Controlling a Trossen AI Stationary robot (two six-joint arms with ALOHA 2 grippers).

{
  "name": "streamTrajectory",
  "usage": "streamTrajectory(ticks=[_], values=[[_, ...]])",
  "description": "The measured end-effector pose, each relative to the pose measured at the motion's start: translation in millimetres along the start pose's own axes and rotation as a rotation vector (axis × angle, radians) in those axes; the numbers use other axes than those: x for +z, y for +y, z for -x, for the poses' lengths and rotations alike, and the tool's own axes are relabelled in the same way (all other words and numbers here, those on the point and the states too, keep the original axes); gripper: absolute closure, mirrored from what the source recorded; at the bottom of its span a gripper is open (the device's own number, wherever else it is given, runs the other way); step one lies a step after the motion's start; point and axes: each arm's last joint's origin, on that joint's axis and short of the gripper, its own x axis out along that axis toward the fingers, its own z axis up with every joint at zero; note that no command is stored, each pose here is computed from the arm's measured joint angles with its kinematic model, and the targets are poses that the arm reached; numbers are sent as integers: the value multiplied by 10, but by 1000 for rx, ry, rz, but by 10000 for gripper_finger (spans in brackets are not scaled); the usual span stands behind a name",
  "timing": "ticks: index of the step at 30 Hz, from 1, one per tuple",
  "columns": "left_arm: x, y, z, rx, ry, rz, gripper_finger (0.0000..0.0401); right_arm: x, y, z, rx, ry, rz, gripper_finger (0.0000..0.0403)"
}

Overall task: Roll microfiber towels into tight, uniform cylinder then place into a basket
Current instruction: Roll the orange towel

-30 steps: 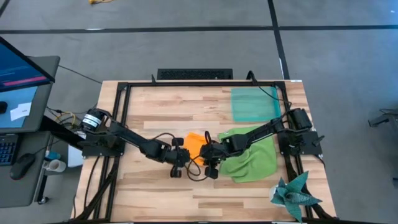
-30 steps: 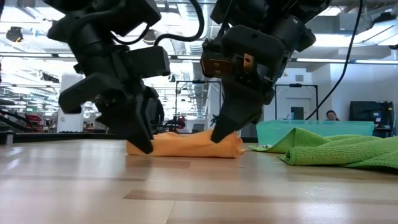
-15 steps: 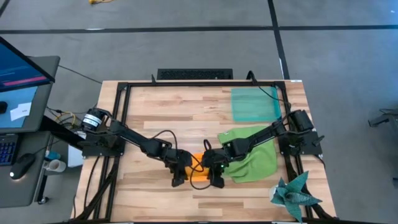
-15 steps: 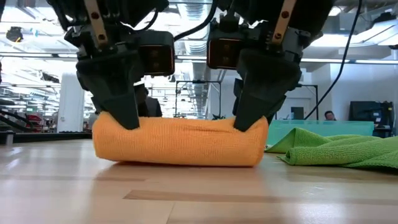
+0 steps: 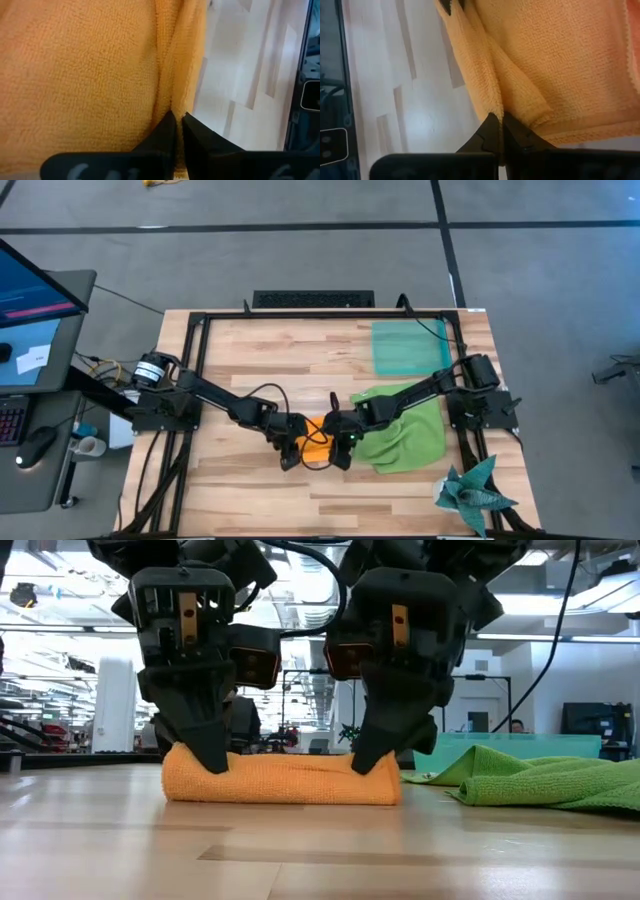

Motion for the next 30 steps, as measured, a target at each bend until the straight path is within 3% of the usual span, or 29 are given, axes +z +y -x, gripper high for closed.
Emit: streamTrajectory(ticks=[5,13,18,23,30], values=[[-6,6,-1,5,5,2,389,1,28,-8,7,-19,11,371],[-16,13,-2,16,9,24,389,-12,15,-1,-5,-7,29,321],[-15,16,-3,28,-1,64,388,-17,29,63,-15,-2,82,318],[-14,18,-2,34,-6,107,388,-3,112,273,-11,-17,190,321],[-16,23,0,41,-6,112,388,-34,470,413,-13,-187,419,321]])
